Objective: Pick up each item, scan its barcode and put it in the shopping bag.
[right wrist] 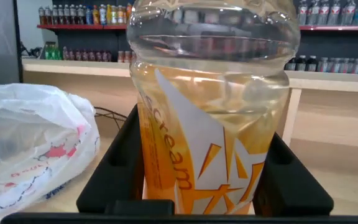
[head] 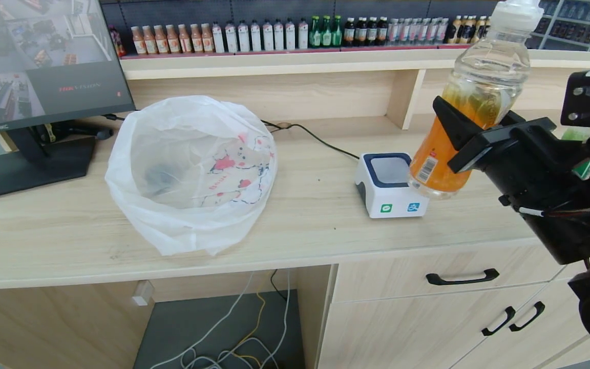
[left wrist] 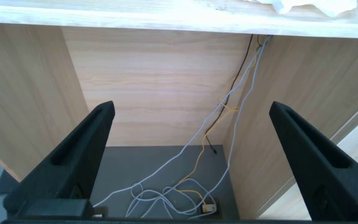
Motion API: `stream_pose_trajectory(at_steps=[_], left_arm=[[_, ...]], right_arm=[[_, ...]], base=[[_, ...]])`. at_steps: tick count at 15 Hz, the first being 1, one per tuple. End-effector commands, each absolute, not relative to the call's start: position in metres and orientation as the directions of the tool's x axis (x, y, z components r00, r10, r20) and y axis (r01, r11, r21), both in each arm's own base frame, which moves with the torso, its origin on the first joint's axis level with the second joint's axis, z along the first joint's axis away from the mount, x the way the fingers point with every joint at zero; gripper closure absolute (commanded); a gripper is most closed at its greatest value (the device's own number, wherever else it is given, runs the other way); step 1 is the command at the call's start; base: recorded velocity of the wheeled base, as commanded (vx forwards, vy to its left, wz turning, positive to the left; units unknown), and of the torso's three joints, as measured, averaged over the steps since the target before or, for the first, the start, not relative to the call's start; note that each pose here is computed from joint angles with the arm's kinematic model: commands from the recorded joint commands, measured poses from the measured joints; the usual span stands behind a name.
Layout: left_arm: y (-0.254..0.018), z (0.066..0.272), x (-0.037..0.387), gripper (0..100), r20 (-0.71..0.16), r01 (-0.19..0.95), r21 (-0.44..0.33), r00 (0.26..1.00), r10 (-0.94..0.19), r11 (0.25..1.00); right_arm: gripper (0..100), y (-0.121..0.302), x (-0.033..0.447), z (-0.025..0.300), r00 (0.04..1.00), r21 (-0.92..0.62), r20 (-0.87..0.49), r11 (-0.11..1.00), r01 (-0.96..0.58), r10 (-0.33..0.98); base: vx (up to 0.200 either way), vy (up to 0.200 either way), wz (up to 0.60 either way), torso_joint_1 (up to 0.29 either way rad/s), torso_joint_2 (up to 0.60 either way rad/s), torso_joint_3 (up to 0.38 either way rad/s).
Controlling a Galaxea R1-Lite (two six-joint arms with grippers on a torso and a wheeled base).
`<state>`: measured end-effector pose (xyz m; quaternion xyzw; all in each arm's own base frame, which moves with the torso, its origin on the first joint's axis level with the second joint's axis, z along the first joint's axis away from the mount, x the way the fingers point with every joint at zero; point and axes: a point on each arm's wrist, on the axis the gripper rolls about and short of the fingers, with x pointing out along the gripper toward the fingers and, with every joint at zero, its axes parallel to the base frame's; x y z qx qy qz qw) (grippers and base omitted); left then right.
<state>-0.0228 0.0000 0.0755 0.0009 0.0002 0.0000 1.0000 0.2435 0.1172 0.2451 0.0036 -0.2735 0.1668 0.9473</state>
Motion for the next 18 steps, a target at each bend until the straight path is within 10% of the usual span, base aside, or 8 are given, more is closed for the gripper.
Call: stream_pose_trajectory(at_steps=[1, 18], left_arm=[[0.0, 0.075, -0.023, 0, 0.0, 0.0, 0.002, 1.0, 0.0, 1.0], [0.0, 0.075, -0.023, 0, 0.0, 0.0, -0.002, 1.0, 0.0, 1.0]], right_arm=[[100, 0.127, 0.241, 0.253, 0.777, -0.06, 0.548, 0.941, -0.334, 0.311], [100, 0.115, 0.247, 0.267, 0.758, -0.048, 0.598, 0.956, -0.29, 0.26]], base=[[0.0, 0.0, 0.0, 0.0, 0.0, 0.0], [0.0, 0.188, 0.0, 0.0, 0.0, 0.002]])
